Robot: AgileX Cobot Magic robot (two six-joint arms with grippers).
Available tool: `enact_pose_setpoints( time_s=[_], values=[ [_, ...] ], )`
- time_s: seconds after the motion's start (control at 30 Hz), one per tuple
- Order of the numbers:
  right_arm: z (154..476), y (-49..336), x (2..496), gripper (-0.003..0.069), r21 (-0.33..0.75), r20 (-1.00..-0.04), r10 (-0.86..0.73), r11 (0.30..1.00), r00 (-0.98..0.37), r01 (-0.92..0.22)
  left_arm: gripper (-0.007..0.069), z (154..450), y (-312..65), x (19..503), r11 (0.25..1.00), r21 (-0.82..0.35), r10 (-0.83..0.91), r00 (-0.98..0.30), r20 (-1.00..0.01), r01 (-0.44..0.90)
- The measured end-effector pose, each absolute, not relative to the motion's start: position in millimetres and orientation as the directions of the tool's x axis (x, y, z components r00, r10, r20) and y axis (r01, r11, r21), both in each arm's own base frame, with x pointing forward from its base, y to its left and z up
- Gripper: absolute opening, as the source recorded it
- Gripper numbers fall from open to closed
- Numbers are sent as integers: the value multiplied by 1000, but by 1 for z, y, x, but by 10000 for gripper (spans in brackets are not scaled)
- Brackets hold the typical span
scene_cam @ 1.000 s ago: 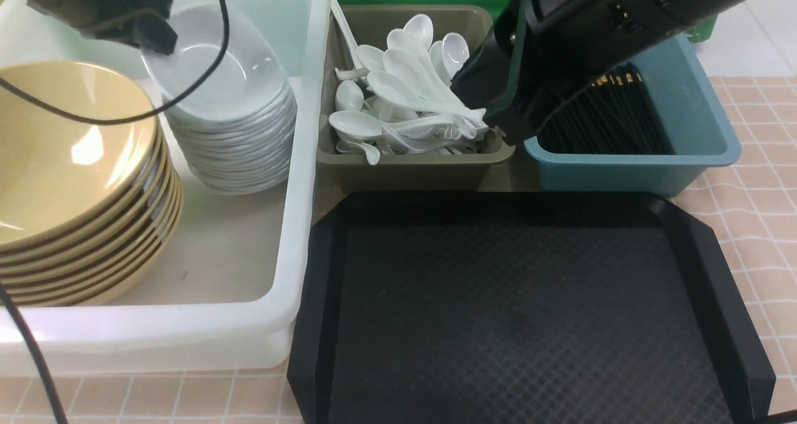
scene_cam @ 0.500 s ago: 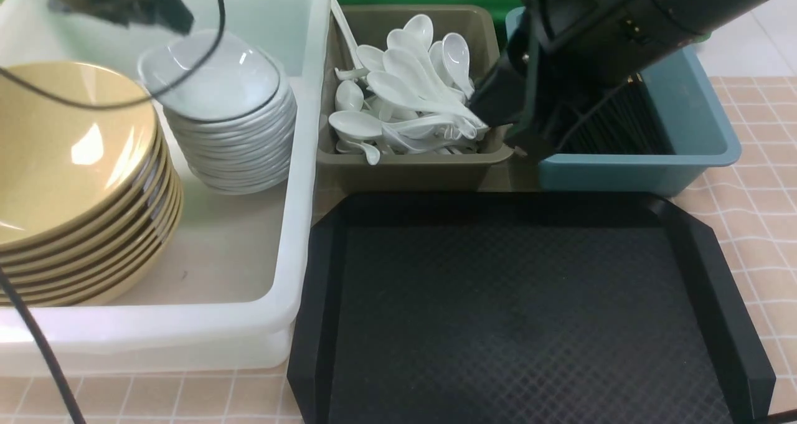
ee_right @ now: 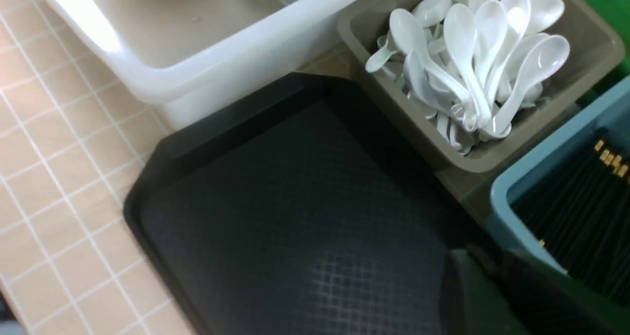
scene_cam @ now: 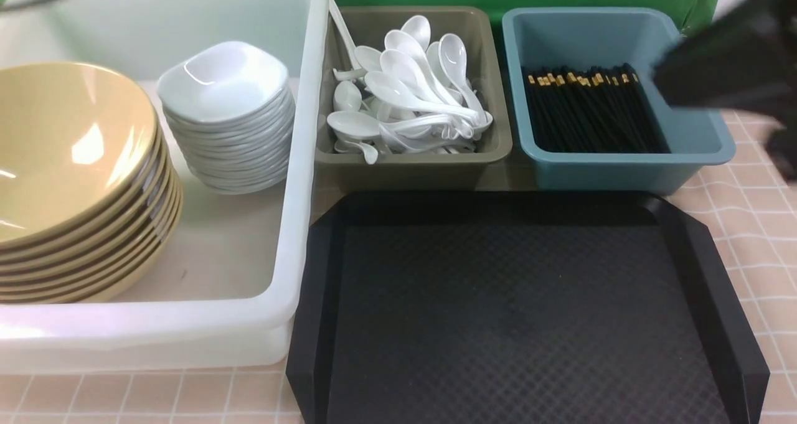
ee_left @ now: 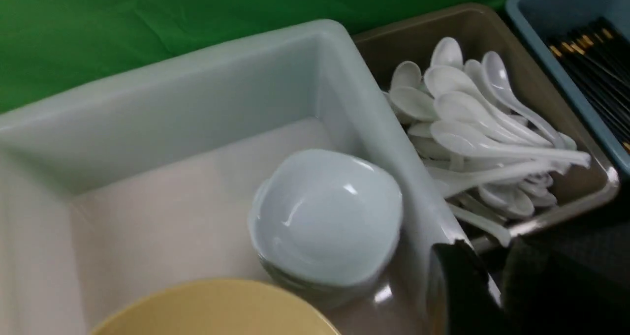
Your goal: On brown table put chopsticks spoon bowls plates into blue grey white boxes.
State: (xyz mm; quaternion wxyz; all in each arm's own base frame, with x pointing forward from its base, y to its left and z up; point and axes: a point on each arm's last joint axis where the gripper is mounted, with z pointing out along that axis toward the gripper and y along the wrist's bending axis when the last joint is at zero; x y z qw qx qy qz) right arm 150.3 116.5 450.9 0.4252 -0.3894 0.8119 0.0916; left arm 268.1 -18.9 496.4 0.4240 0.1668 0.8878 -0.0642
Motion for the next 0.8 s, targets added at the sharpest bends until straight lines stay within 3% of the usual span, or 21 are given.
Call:
enact_pose_setpoints(
  time_s=[0.1, 0.3, 0.53, 0.8],
  values=[
    [432, 104, 133, 131, -170, -815, -495, 704, -303, -690, 1, 469, -23, 243, 932, 2, 251, -641, -725, 363],
    [406, 83, 107, 133, -162, -893, -395, 731, -217, -663, 2, 406, -21, 193, 947, -7, 224, -677, -701, 321],
    [395, 64, 82, 141, -174, -958, -278, 752, -66, -635, 2, 349, -17, 104, 961, 60, 198, -525, -828, 269],
    [398, 62, 80, 146, -177, -972, -234, 760, -9, -625, 2, 314, -17, 44, 966, 100, 180, -344, -922, 238]
  ],
)
